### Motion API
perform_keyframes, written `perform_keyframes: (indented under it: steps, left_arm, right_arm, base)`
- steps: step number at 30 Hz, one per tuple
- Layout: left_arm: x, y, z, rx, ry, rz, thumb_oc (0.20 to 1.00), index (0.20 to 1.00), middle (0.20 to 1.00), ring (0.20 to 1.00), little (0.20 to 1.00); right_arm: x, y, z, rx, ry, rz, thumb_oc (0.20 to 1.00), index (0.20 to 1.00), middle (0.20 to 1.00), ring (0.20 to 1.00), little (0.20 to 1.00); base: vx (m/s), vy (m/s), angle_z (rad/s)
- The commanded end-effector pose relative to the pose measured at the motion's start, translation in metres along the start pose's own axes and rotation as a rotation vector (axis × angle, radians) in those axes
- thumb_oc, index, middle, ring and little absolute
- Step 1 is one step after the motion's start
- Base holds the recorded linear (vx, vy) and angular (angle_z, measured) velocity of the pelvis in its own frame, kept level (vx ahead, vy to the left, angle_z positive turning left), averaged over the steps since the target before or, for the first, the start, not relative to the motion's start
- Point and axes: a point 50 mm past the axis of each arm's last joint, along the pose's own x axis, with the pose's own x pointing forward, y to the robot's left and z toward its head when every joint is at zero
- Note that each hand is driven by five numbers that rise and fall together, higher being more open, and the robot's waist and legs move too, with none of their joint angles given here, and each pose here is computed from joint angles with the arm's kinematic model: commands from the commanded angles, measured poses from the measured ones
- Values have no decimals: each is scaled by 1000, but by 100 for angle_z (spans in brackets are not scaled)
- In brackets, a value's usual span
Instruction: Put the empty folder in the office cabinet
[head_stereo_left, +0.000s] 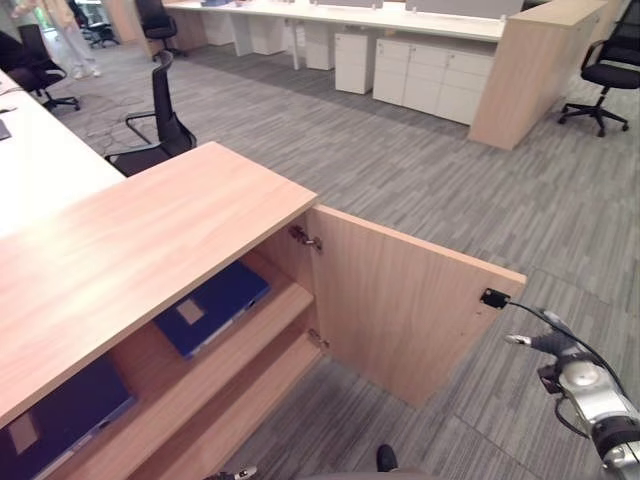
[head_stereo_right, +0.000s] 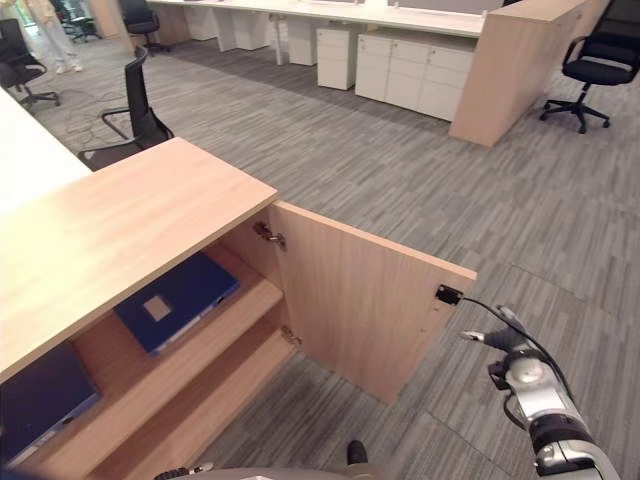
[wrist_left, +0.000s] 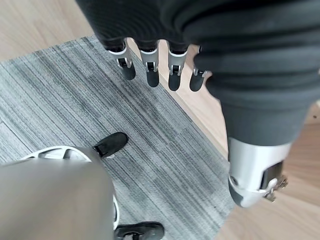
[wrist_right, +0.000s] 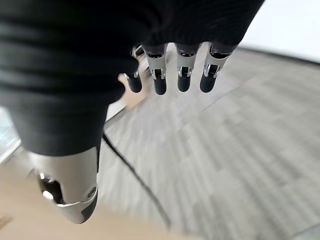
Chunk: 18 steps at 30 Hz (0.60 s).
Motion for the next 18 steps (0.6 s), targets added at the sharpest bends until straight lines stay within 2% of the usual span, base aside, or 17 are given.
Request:
perform_keyframes:
  steps: [1, 2, 3, 8, 10, 13, 16, 18]
  left_arm:
    - [-1, 18, 2, 14, 4, 62, 1000, 1000, 1000, 1000, 1000]
    - [-1, 18, 2, 14, 4, 62, 1000, 1000, 1000, 1000, 1000]
    - [-1, 19, 3, 15, 4, 66, 1000, 1000, 1000, 1000, 1000]
    - [-1, 23, 2, 18, 14, 85, 1000, 1000, 1000, 1000, 1000]
    - [-1, 25, 3, 14, 12, 90, 1000, 1000, 1000, 1000, 1000]
    - [-1, 26, 8, 1, -2, 92, 1000, 1000, 1000, 1000, 1000]
    - [-1, 23, 12, -1, -13, 84, 1000, 1000, 1000, 1000, 1000]
    - [-1, 20, 14, -11, -17, 79, 1000, 1000, 1000, 1000, 1000]
  right_arm:
    - [8, 17, 48, 70, -182, 57, 1000, 1000, 1000, 1000, 1000]
    - [8, 17, 48, 70, -183, 57, 1000, 1000, 1000, 1000, 1000]
    - [8, 34, 67, 71, -244, 124, 1000, 1000, 1000, 1000, 1000]
    - [-3, 74, 106, 17, -390, 300, 1000, 1000, 1000, 1000, 1000]
    - [-16, 94, 132, -37, -514, 416, 1000, 1000, 1000, 1000, 1000]
    - [-53, 128, 170, -62, -733, 637, 1000, 1000, 1000, 1000, 1000]
    - [-91, 156, 188, -55, -870, 844, 1000, 1000, 1000, 1000, 1000]
    - [-121, 176, 195, 30, -925, 1011, 1000, 1000, 1000, 1000, 1000]
  base:
    - [11, -18, 15]
    - [0, -16, 11]
    - [7, -15, 9]
    - [14, -16, -3]
    - [9, -14, -5]
    - [-5, -1, -12]
    - [-11, 8, -39]
    - [-4, 15, -28]
